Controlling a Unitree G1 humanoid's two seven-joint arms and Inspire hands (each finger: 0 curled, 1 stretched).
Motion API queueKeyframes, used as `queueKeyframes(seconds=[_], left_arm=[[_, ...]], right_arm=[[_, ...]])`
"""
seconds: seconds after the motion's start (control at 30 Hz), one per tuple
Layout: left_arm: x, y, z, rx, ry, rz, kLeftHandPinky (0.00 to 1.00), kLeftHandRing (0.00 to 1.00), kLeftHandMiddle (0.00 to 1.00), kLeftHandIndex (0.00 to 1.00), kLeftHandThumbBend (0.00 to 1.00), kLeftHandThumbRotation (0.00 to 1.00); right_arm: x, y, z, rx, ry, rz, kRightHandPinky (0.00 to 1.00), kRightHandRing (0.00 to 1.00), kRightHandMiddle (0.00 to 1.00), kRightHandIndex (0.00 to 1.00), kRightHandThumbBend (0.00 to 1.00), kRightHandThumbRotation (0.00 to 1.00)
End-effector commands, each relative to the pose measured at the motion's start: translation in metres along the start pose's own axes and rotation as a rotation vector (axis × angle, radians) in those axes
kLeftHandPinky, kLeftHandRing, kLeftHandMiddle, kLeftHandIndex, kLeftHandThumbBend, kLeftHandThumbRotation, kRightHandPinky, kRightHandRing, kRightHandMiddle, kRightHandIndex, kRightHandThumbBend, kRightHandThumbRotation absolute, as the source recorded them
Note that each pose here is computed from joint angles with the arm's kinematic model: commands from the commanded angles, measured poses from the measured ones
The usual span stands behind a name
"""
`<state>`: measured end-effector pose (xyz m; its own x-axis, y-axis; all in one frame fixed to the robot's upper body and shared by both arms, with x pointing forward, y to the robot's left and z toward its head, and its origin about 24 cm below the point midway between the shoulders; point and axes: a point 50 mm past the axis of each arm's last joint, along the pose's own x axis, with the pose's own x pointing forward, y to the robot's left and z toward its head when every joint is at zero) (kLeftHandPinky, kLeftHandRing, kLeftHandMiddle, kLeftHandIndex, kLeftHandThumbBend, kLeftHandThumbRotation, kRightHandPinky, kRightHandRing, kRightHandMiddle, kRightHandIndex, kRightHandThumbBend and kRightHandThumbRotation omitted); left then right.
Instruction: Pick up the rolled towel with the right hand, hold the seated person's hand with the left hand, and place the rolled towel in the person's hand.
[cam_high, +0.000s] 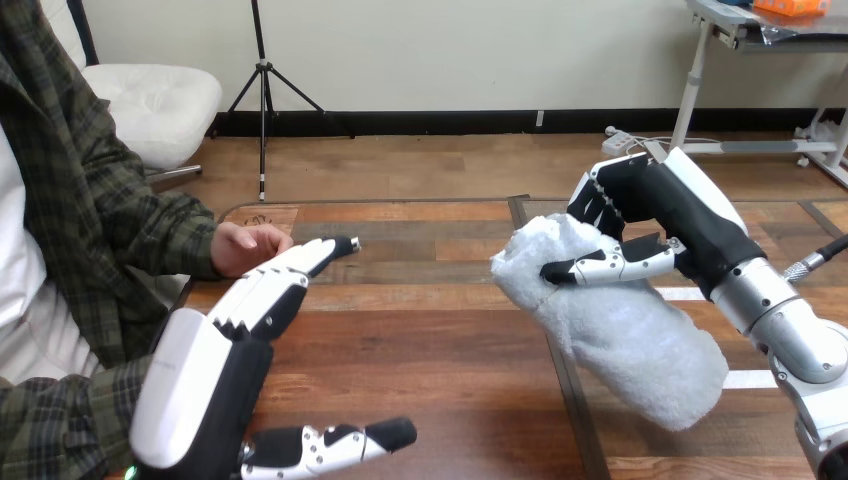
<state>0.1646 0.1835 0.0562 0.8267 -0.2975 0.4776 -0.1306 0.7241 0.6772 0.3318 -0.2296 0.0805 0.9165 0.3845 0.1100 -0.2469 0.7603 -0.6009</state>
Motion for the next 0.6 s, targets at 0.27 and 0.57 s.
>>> queueKeyframes(seconds=[0.27,0.57], left_arm=[[0.002,0.032,0.016,0.223,-0.023,0.026,0.87,0.86,0.87,0.87,1.0,0.56],[-0.004,0.053,0.019,0.354,0.035,0.003,0.89,0.88,0.89,0.89,1.0,0.57]], right_arm=[[0.008,-0.012,0.02,0.038,-0.106,-0.067,0.2,0.25,0.31,0.36,0.83,0.0],[0.005,-0.01,0.02,0.032,-0.11,-0.069,0.19,0.24,0.31,0.36,0.83,0.0]])
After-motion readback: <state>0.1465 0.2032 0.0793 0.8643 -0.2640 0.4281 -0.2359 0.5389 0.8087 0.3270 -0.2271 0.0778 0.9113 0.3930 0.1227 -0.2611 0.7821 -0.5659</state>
